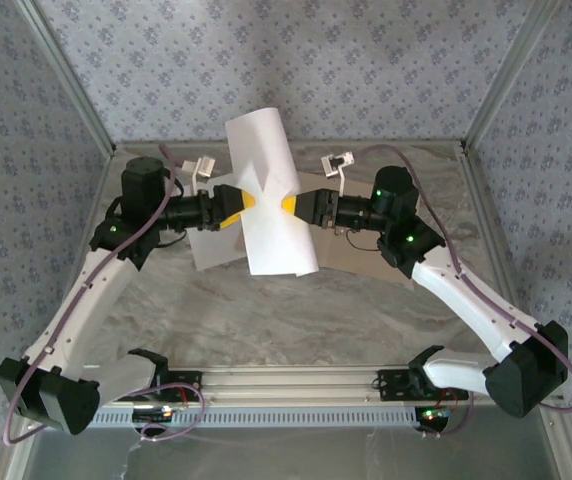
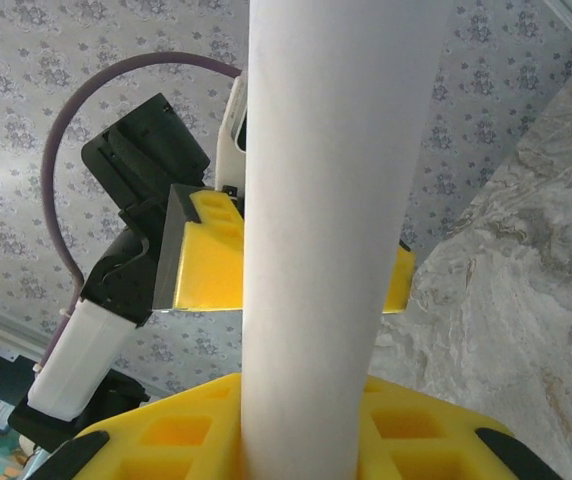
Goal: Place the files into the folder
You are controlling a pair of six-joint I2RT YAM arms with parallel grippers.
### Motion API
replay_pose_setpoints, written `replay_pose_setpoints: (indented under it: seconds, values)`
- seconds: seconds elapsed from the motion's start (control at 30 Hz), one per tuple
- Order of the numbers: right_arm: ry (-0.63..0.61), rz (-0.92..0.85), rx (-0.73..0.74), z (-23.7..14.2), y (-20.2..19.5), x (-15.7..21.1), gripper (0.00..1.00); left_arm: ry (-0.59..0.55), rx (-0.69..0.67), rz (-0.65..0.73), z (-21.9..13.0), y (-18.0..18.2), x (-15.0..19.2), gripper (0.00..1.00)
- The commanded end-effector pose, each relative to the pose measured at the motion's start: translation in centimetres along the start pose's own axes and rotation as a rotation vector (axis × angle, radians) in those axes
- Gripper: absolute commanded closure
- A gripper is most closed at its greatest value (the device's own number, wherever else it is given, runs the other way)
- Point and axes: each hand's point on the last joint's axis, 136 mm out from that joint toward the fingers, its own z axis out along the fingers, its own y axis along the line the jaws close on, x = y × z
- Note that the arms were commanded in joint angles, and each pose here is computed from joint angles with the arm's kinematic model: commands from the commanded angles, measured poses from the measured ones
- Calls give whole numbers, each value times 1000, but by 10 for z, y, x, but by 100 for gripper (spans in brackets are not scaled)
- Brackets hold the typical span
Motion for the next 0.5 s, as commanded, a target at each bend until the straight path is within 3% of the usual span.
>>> replay_pose_setpoints:
  seconds: [0.0,0.47]
  values:
    - [-61,-57,-36,-7,25,-20,72,3,79,61,-3,-24,2,31]
    - [-120,-59,33,-20,17,-24,72,-26,170,116,-6,-50,0,56]
